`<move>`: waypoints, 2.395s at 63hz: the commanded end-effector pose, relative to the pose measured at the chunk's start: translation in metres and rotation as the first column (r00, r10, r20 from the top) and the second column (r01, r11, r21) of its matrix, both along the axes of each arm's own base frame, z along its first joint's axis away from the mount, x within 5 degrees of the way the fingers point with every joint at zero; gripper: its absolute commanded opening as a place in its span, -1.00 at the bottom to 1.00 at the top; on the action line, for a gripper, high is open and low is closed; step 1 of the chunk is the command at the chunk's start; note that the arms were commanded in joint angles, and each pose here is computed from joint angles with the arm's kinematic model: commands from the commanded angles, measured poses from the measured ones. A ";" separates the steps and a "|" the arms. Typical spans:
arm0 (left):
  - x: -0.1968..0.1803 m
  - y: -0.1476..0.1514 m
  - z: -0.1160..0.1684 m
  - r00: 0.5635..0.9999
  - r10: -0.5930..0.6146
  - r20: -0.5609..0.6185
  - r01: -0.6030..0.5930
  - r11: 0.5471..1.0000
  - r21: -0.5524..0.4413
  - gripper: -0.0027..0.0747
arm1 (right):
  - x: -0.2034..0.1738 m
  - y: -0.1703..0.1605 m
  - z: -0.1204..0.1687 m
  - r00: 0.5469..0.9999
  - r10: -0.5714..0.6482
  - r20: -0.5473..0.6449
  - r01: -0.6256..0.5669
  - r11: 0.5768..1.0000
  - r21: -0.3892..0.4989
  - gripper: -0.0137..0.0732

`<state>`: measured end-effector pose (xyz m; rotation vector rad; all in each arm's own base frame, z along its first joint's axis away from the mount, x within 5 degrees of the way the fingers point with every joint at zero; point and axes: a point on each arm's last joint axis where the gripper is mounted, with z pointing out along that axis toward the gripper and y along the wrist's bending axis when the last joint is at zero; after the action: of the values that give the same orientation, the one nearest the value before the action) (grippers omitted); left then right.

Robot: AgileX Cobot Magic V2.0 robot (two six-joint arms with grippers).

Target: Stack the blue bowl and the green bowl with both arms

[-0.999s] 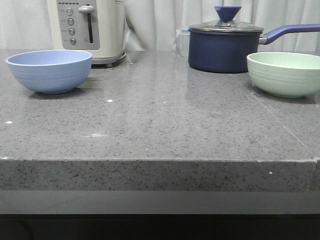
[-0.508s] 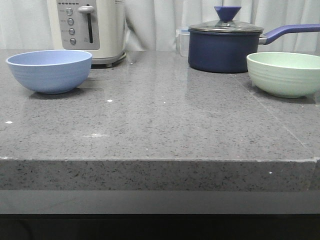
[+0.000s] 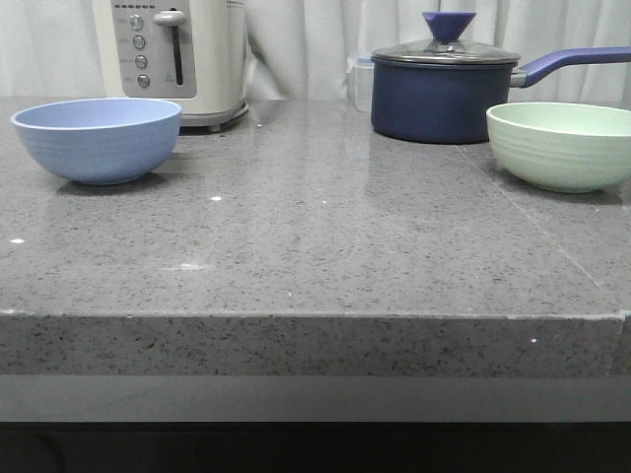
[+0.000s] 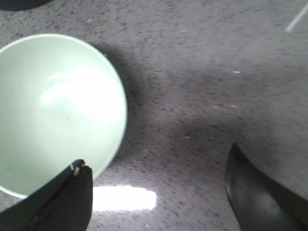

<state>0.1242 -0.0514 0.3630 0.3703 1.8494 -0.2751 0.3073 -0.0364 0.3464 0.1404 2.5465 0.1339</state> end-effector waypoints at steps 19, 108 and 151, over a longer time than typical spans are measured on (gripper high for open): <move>0.001 -0.001 0.017 0.995 -0.004 0.099 0.008 0.999 -0.041 0.39 | 0.055 0.000 -0.023 0.994 0.105 0.010 -0.105 0.981 0.163 0.64; 0.001 -0.001 0.017 0.995 -0.004 0.099 0.008 0.999 -0.041 0.39 | 0.069 0.068 0.018 0.937 0.345 0.051 -0.349 0.933 0.094 -0.81; 0.001 -0.001 0.017 0.995 -0.004 0.099 0.008 0.999 -0.041 0.39 | 0.097 0.202 -0.011 0.866 0.500 -0.019 -0.500 0.866 0.008 -0.80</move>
<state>0.1246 -0.0515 0.3628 0.3730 1.8502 -0.2719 0.4089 0.1697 0.2995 -0.5536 2.6716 0.3378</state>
